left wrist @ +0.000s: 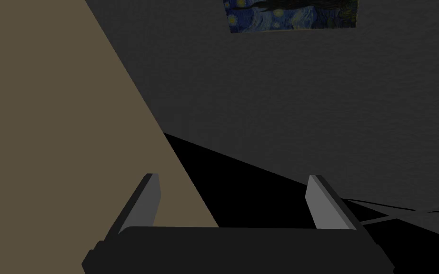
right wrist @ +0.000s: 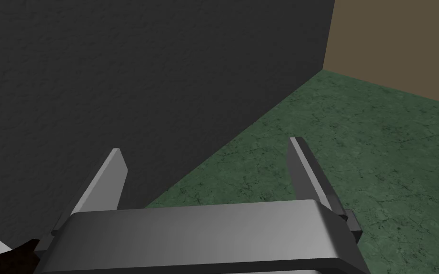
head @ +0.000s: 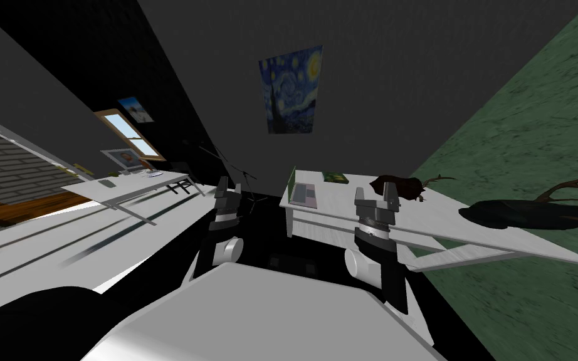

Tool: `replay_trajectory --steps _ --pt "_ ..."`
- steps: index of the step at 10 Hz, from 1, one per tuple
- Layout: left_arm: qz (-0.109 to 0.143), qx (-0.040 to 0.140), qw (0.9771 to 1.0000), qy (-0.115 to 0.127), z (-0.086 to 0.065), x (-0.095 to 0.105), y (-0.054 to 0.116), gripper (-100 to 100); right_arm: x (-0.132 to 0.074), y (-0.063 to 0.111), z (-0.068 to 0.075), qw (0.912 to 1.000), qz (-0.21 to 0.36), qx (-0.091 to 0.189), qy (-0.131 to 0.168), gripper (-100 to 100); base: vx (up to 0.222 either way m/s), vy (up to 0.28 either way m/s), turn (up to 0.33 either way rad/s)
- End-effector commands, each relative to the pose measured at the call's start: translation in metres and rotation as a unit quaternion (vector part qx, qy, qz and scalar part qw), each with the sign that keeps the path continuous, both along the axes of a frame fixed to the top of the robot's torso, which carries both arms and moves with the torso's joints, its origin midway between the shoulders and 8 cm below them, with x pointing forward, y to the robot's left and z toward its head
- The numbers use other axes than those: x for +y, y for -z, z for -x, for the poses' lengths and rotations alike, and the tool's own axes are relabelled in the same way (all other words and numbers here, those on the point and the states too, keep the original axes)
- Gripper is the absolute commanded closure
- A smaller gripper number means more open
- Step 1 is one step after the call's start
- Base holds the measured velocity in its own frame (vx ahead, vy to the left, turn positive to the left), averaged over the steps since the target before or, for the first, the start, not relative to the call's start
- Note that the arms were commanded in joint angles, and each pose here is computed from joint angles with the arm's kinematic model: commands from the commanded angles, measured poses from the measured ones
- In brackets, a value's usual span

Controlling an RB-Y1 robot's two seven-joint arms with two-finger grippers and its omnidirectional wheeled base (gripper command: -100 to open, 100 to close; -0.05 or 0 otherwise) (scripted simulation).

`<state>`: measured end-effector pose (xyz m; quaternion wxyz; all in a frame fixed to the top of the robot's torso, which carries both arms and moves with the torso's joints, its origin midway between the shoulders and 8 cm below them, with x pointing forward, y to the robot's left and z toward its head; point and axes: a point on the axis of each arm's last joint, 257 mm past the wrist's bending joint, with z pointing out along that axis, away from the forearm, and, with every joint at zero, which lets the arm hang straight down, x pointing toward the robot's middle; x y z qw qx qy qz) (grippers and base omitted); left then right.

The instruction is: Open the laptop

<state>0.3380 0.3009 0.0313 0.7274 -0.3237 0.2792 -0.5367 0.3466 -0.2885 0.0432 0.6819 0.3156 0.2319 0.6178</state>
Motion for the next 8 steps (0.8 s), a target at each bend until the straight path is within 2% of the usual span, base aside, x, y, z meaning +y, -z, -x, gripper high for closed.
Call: replay_trajectory --steps 1,8 --pt "0.0 0.0 1.0 0.0 0.0 0.0 0.0 0 0.0 0.0 0.0 1.0 0.0 0.0 0.0 0 0.0 0.0 0.0" --pt "0.0 0.0 1.0 0.0 0.0001 0.0 -0.0002 0 0.0 -0.0002 0.0001 1.0 0.0 0.0 0.0 0 0.0 0.0 0.0"
